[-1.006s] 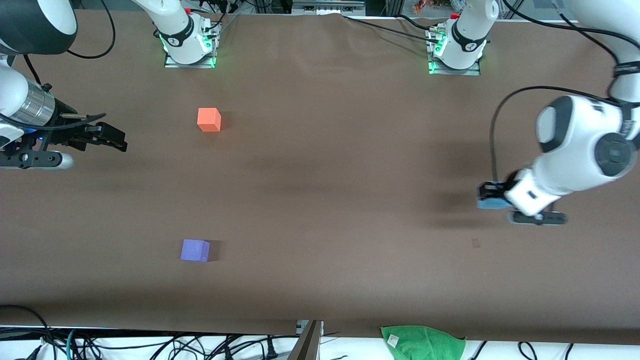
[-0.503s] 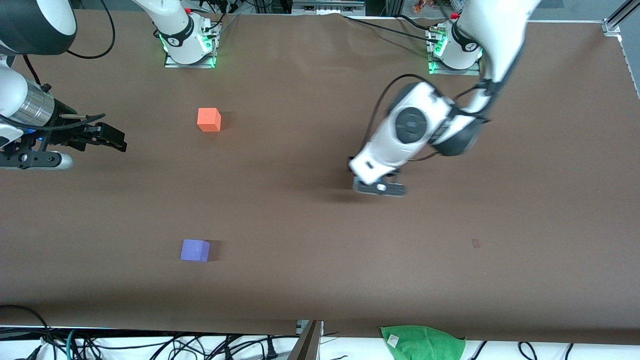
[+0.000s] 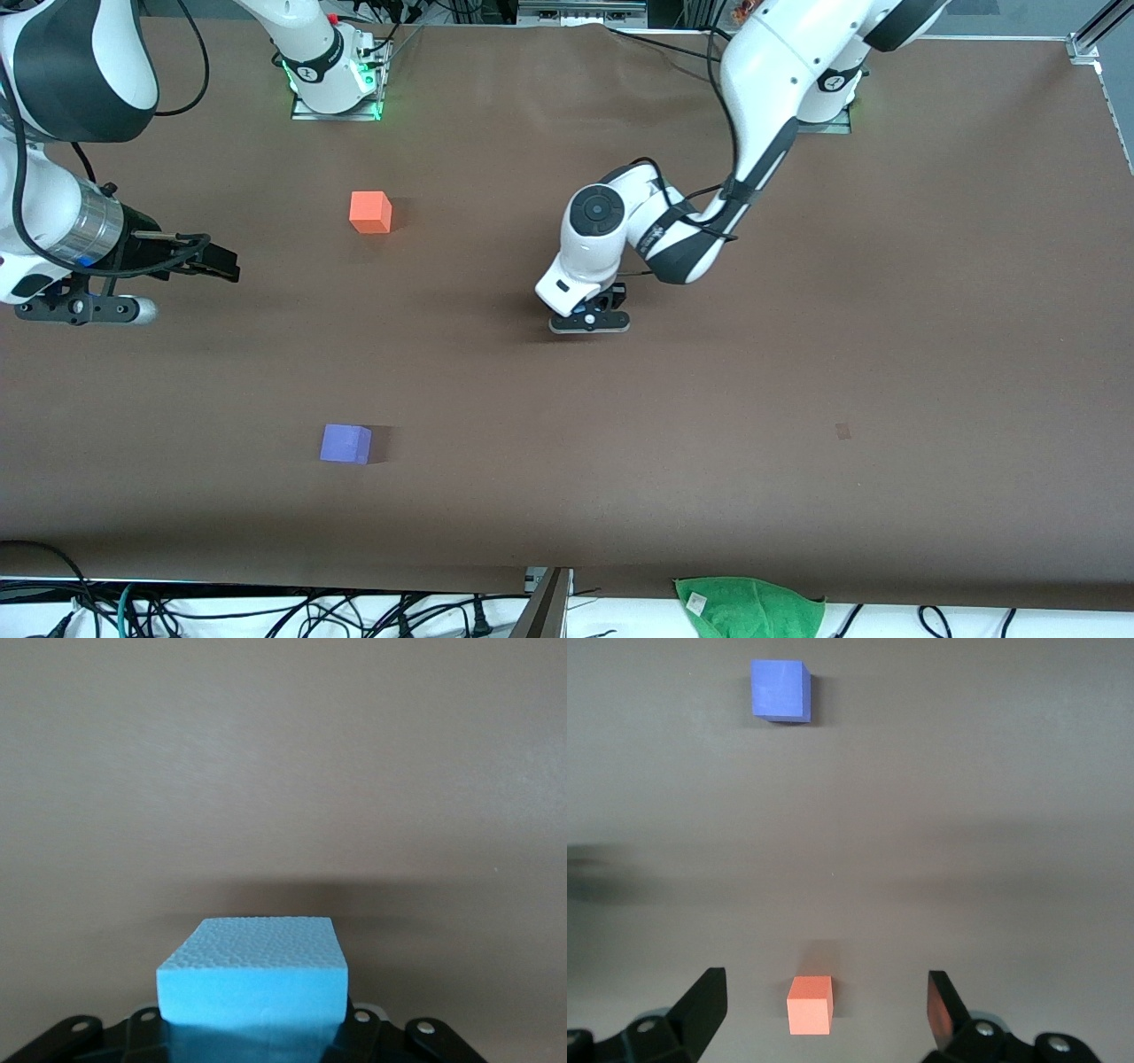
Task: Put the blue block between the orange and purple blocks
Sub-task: 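Lift the blue cube with the left gripper and carry it toward the orange cube, then lower the blue cube and open the left gripper to release it, then raise the left gripper away while the right gripper reaches the blue cube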
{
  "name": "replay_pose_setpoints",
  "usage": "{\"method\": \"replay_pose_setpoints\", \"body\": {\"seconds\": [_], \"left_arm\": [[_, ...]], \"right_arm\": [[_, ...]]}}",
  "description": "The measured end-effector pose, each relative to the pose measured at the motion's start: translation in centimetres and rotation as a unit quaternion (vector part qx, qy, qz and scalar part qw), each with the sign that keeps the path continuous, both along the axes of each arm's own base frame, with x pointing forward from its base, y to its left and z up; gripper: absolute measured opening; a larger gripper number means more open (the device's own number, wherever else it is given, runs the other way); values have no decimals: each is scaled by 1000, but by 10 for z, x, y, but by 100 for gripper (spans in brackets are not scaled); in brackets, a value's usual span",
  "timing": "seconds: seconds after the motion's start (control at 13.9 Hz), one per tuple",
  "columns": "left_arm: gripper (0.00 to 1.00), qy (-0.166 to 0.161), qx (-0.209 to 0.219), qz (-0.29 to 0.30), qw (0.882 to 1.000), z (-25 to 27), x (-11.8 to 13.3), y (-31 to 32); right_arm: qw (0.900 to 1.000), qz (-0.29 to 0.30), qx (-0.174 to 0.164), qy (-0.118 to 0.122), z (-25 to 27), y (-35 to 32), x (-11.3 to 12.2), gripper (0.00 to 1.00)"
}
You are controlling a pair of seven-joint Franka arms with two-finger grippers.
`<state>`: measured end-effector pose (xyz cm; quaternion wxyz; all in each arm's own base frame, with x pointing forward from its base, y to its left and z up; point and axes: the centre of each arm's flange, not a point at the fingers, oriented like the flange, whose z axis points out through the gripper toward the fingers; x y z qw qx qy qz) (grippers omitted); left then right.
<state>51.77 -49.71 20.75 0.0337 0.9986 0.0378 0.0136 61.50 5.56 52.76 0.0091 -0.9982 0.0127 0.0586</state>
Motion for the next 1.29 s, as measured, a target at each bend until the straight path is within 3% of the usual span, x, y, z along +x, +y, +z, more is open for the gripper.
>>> {"method": "replay_pose_setpoints", "body": {"seconds": [0.14,0.43,0.65,1.08,1.29], "left_arm": [[62,-6,-9,8,1000,-10,-8,-11],[99,-13,-15,12,1000,-10,-6,-13],[100,-22,-14,15,1000,19,3,-13],[100,-48,41,41,997,209,23,45],[100,-36,87,41,995,278,27,107]], "right_arm": [[1000,-3,-1,6,-8,-4,3,100],[1000,-6,-2,21,-26,-7,8,100],[1000,-5,-2,24,-30,-6,9,100],[1000,13,1,25,-30,39,4,100],[1000,-9,5,22,-38,107,-4,100]]}}
